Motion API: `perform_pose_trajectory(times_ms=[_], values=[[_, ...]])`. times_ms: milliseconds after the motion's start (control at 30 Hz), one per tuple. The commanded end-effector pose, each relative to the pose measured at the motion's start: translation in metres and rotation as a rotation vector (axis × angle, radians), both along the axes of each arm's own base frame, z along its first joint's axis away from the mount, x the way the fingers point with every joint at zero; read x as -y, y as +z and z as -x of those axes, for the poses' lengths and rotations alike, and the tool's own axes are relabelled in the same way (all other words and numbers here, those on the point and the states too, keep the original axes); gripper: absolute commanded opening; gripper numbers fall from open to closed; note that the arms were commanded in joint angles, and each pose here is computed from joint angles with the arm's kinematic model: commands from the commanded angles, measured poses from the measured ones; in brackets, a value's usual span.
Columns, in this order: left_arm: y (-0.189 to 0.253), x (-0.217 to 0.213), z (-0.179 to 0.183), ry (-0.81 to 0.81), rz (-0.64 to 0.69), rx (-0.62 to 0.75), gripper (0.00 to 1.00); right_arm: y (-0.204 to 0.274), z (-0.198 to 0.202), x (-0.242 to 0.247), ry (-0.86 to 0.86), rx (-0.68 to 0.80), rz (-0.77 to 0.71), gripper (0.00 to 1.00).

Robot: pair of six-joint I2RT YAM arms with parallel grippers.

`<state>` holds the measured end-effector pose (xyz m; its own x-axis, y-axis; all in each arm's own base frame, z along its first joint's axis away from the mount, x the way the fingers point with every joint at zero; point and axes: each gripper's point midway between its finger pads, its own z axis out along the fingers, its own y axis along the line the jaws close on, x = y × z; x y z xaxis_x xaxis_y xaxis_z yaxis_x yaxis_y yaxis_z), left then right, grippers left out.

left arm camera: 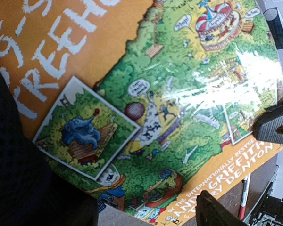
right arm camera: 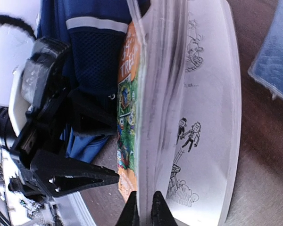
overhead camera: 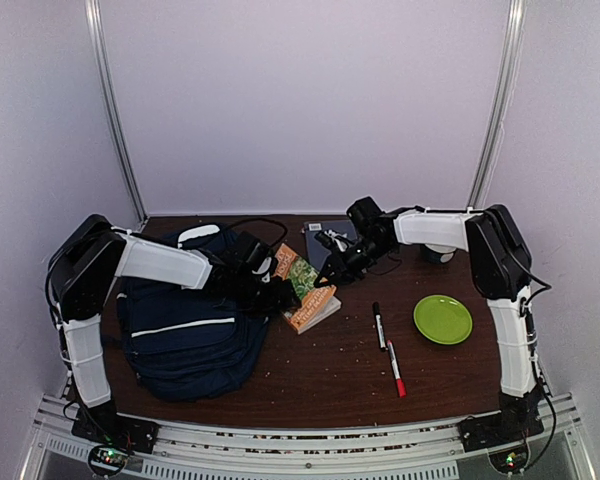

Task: Pack the student bag
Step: Pick up the book from the center of the board, then pass from the right arm to the left

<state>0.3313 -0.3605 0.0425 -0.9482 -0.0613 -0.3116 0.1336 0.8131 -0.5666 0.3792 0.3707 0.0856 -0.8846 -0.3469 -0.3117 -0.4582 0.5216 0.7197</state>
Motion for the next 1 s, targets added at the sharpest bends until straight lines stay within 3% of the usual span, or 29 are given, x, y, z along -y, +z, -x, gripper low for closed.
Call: perform_pose_trajectory(times_ms=[0,300,567,733,967], values=[[0.011,-0.006,-0.008,0.027,0.002,0.048,0.74,0.028,-0.012,0.002,-0.045,-0.01,-0.1,0.0],[0.033,-0.002,-0.019,0.123,0.133,0.115,0.8,0.08,-0.024,0.003,-0.149,-0.172,-0.429,0.0],[0.051,0.024,-0.036,0.186,0.342,0.126,0.81,0.098,-0.024,0.001,-0.145,-0.172,-0.486,0.0],[0.066,0.027,-0.043,0.242,0.464,0.145,0.72,0.081,-0.023,0.005,-0.158,-0.185,-0.441,0.0],[0.087,0.027,-0.047,0.268,0.542,0.18,0.48,0.048,-0.03,0.016,-0.193,-0.166,-0.334,0.0]])
